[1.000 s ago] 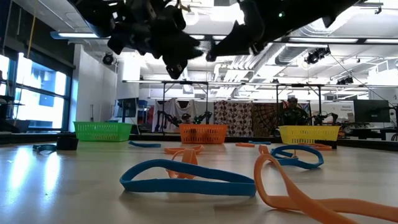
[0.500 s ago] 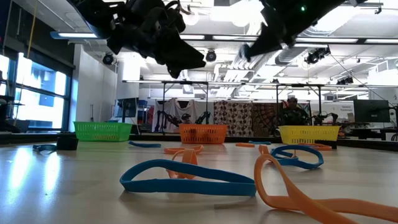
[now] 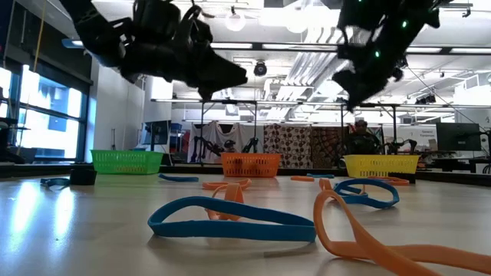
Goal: Sort rubber bands into baskets
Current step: Put the blue rubber band into the yellow bin
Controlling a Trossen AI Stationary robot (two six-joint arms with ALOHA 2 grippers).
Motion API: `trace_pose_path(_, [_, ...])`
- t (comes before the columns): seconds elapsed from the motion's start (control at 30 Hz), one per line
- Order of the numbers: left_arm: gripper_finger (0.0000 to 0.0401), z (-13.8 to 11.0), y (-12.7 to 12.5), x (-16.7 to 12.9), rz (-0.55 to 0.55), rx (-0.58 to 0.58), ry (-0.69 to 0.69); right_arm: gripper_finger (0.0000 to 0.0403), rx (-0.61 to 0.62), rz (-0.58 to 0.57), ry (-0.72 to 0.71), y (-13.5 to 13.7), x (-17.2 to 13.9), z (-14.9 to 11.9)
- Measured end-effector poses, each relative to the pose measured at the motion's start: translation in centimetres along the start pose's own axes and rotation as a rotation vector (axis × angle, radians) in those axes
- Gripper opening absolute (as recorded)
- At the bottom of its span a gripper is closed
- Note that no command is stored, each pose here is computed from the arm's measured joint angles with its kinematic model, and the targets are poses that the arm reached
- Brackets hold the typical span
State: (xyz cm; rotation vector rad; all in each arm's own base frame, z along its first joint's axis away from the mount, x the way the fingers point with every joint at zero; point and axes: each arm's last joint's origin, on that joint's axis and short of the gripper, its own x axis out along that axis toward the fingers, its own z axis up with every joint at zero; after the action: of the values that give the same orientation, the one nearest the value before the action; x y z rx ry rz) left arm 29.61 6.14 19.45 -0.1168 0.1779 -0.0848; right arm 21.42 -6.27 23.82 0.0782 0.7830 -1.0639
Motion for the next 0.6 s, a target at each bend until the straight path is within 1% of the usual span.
trace_pose_path(0.13, [0.0109,-0.9,0.0,-0.4,0.044,-0.011,0.004,0.0000,0.093,-0.143,0.108,-2.6,1.7,-0.3])
trace_pose_path(0.23, [0.0108,-1.5,-0.3,-0.8,0.063,-0.007,-0.010,0.0000,0.149,-0.223,0.168,-4.5,2.8,-0.4])
trace_pose_path(0.43, [0.0101,-2.3,-0.7,-1.4,0.053,-0.011,-0.048,0.0000,0.272,-0.267,0.271,-7.5,4.9,-0.4])
trace_pose_path(0.6, [0.0096,-2.6,-0.9,-1.7,0.050,-0.024,-0.061,0.0000,0.291,-0.280,0.359,-8.8,7.1,-0.7])
